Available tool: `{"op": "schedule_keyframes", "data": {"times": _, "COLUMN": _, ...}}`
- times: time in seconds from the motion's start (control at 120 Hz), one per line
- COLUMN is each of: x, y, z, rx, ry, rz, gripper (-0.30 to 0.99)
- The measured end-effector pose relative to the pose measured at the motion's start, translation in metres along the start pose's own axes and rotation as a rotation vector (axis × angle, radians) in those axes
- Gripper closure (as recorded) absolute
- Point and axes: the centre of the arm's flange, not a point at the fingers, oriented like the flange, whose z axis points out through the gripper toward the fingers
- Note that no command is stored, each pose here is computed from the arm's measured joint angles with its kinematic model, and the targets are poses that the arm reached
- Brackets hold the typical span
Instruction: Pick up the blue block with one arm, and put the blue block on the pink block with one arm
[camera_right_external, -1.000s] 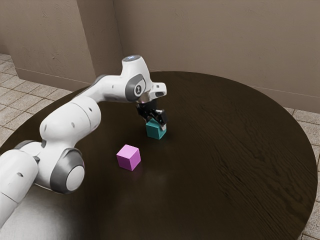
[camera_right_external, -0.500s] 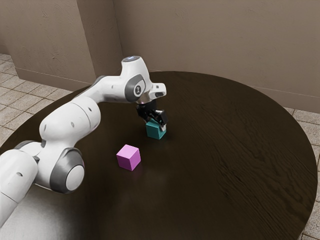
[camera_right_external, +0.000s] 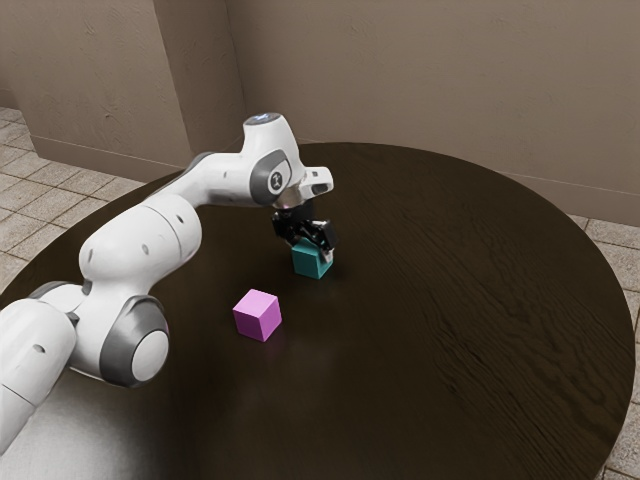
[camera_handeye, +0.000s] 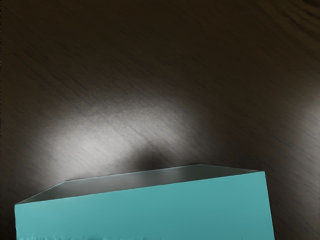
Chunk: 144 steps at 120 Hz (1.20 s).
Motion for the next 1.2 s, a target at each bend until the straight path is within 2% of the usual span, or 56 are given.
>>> {"op": "schedule_keyframes", "data": {"times": 0.375, "x": -0.001, "y": 0.003, "z": 0.008, "rx": -0.002, "ry": -0.012, "rz": -0.064, "gripper": 0.03}}
{"op": "schedule_keyframes", "data": {"times": 0.592, "x": 0.000, "y": -0.001, "z": -0.002, "rx": 0.004, "ry": 0.001, "rz": -0.092, "gripper": 0.09}}
{"op": "schedule_keyframes", "data": {"times": 0.908, "x": -0.001, "y": -0.003, "z": 0.000, "rx": 0.005, "ry": -0.006, "rz": -0.117, "gripper": 0.11}}
{"op": "schedule_keyframes", "data": {"times": 1.2, "x": -0.001, "y": 0.002, "z": -0.004, "rx": 0.043, "ry": -0.012, "rz": -0.125, "gripper": 0.11}}
